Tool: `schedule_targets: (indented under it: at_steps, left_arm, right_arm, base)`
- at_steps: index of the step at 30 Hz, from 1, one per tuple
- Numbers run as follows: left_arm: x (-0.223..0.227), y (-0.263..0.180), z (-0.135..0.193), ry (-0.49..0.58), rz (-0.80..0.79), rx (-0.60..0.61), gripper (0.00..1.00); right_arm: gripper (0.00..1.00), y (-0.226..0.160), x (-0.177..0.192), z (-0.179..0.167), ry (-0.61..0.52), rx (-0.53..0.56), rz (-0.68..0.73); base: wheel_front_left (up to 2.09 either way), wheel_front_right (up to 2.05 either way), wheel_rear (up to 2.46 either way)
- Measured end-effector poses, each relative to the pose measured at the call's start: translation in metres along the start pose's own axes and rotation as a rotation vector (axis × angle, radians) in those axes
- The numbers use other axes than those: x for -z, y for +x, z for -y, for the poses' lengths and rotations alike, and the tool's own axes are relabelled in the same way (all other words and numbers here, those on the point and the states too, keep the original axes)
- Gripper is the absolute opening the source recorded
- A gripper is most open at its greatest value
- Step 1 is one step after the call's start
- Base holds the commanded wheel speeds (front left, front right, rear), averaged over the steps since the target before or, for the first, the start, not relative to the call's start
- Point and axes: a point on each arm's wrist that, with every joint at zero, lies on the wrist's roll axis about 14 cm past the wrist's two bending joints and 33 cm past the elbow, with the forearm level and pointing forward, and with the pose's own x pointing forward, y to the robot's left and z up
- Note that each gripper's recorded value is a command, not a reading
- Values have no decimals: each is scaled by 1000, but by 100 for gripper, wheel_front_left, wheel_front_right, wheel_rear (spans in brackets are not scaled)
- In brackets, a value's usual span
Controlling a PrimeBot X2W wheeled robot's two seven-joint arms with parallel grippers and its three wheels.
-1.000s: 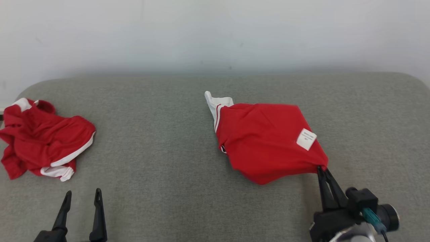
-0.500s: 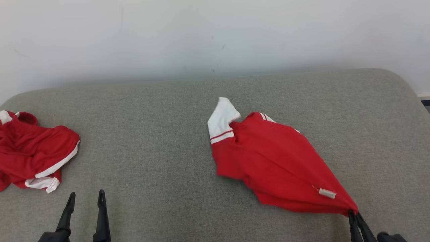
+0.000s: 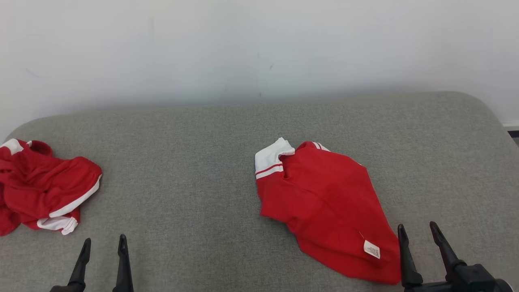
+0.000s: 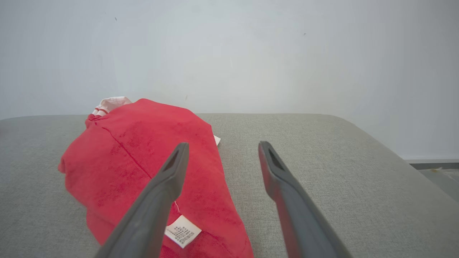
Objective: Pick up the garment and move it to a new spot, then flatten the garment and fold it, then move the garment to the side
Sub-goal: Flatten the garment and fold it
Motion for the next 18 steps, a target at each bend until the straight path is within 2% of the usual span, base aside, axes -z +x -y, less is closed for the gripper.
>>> schedule_targets:
  at_steps: [6, 18]
  left_arm:
    - [-2, -5, -5, 9, 3, -17, 100]
    - [2, -9, -20, 37, -14, -49, 100]
  right_arm:
    - [100, 10, -15, -10, 14, -28, 51]
    - [100, 20, -11, -32, 52, -70, 41]
  base:
    - [0, 0, 0]
    - [0, 0, 0]
